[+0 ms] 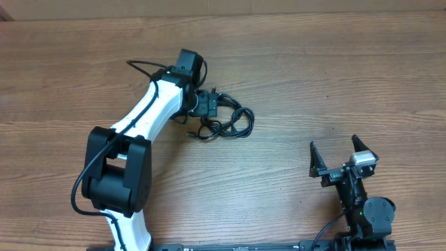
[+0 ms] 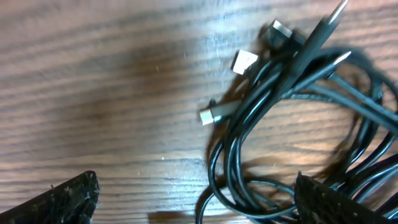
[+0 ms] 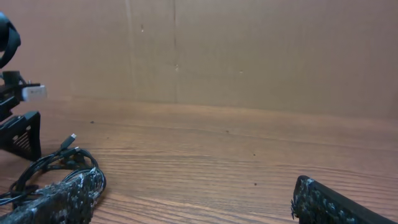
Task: Untangle cables
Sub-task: 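Lower the left gripper onto the cable bundle and close on the cables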
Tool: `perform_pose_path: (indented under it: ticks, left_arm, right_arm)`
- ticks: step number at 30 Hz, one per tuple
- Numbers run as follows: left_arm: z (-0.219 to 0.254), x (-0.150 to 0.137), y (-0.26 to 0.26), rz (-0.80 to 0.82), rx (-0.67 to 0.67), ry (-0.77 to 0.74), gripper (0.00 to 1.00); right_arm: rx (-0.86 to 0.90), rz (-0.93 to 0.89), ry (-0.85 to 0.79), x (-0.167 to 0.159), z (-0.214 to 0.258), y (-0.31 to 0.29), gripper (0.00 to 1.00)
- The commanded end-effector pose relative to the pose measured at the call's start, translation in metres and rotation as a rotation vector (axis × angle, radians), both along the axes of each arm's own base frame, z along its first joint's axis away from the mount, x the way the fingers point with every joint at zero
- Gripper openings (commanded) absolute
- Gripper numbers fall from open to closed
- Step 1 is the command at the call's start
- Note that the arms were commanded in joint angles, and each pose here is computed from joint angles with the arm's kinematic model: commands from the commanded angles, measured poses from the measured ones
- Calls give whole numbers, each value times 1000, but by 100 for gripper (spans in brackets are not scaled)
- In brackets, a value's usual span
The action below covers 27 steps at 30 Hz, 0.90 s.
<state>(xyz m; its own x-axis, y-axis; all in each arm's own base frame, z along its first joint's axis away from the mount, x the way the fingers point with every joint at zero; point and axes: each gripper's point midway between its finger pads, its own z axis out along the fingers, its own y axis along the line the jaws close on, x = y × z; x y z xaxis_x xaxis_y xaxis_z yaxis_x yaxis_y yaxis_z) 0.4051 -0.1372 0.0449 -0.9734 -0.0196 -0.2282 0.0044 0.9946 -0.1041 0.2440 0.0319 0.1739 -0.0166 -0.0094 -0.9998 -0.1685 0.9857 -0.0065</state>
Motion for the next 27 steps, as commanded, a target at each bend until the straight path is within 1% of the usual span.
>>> perform_pose_path:
  ticks: [1,8,12,16,27]
  left_arm:
    - [8,10,-4,9,56,-48,100]
    - [7,9,-4,19,109,-65,100]
    - [9,14,4,34,156,-90,100]
    - [9,19,4,29,164,-113,100]
    - [-19,12,-2,8,167,-47,100]
  right_arm:
    - [-1,13,-4,0,-2,3,100]
    - [-1,13,-4,0,-2,3,100]
    - [-1,13,-4,0,-2,3,100]
    - [-1,13,-4,0,-2,3,100]
    - [-1,13,-4,0,-2,3,100]
